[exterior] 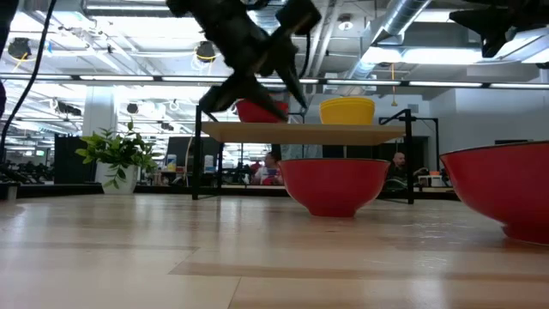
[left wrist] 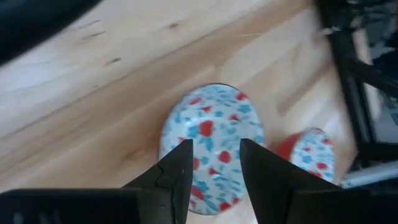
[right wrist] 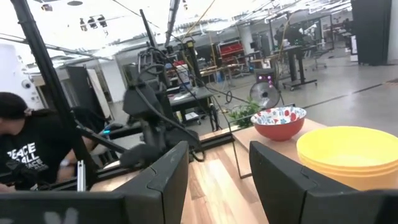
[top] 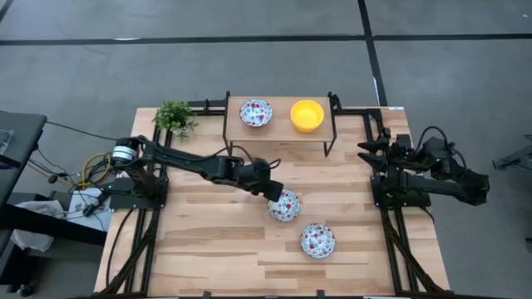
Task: Pick & Place Mini bowls
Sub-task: Stack the top orange bowl on the orange bowl on the shelf
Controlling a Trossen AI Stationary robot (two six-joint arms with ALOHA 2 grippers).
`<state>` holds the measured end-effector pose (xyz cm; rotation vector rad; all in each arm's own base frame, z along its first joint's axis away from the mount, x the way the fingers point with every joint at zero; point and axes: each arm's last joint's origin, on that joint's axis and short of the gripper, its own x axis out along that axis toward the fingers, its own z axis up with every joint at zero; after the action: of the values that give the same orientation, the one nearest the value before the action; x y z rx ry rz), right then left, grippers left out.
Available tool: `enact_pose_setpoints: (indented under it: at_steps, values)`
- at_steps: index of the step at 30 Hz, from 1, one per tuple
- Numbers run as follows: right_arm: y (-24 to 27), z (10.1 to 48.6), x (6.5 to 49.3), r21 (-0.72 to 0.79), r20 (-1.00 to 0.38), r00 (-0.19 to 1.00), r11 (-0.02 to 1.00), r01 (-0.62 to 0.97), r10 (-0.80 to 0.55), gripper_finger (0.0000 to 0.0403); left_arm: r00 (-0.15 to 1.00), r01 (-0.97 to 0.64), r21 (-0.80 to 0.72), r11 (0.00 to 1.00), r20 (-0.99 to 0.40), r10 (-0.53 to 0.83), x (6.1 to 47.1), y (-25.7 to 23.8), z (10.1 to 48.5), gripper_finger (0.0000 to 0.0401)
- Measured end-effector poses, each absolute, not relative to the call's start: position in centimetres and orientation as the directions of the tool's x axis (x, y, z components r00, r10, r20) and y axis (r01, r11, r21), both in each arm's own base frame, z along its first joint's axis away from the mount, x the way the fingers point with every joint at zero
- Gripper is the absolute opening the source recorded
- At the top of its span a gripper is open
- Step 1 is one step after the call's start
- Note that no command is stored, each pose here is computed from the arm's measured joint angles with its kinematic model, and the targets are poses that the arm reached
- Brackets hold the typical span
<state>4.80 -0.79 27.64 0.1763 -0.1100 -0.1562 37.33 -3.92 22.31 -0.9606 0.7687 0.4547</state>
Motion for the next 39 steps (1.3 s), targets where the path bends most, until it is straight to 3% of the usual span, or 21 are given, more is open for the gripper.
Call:
enact_pose_setpoints:
  at_steps: [17, 22, 39]
  values:
    - [-0.8, 27.7, 4.8, 0.183, 0.097, 0.982, 0.972, 0.144, -0.164, 0.0159, 0.549, -0.703, -0.492, 0.514, -0.834, -0.047, 37.3, -4.1, 19.3, 0.0131]
    - [-0.8, 27.6, 4.8, 0.183, 0.096, 0.982, 0.972, 0.144, -0.164, 0.0159, 0.555, -0.672, -0.481, 0.563, -0.831, -0.048, 37.2, -4.6, 19.3, 0.0131]
    - [-0.8, 27.6, 4.8, 0.183, 0.096, 0.982, 0.973, 0.142, -0.162, 0.0159, 0.57, -0.665, -0.462, 0.587, -0.821, -0.001, 37.0, -5.6, 19.1, 0.0131]
